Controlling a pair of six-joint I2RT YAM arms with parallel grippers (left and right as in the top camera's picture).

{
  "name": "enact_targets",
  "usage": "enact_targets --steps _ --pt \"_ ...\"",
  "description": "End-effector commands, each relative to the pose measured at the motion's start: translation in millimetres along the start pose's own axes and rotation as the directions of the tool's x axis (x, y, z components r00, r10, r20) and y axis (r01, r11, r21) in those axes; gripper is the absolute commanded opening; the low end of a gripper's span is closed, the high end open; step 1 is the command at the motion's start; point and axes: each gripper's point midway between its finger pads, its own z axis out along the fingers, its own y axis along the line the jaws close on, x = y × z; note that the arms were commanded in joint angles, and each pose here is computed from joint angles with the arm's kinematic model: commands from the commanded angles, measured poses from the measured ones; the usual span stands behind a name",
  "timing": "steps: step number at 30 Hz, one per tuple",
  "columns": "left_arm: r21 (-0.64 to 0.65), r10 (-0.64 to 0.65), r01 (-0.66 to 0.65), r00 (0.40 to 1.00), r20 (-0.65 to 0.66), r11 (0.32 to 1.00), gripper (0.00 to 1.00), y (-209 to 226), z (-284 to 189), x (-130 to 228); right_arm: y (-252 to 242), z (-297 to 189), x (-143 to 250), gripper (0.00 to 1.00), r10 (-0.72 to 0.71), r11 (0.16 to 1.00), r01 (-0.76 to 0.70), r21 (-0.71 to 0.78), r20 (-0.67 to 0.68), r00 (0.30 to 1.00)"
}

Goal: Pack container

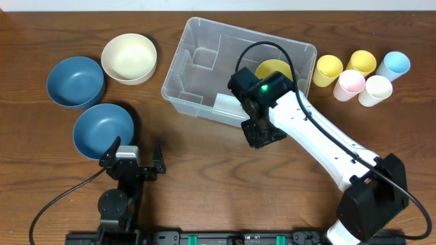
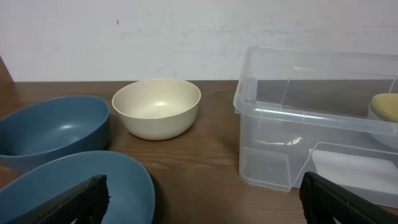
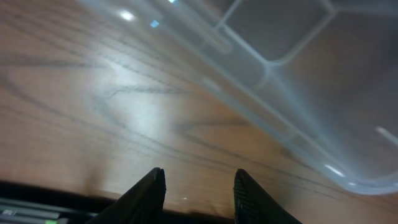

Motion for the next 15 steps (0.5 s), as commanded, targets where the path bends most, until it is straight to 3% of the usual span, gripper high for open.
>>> enact_targets --steps 1,15 --pt "-0.017 0.014 -0.015 0.999 -0.049 1.000 0.98 4 1 17 -12 -4 -1 0.38 0.041 0.997 -0.043 0.057 0.031 0.999" --pt "-0.017 0.014 -0.015 0.999 -0.050 1.000 0.98 4 1 17 -40 13 -2 0.37 0.116 0.988 -0.118 0.097 0.020 0.993"
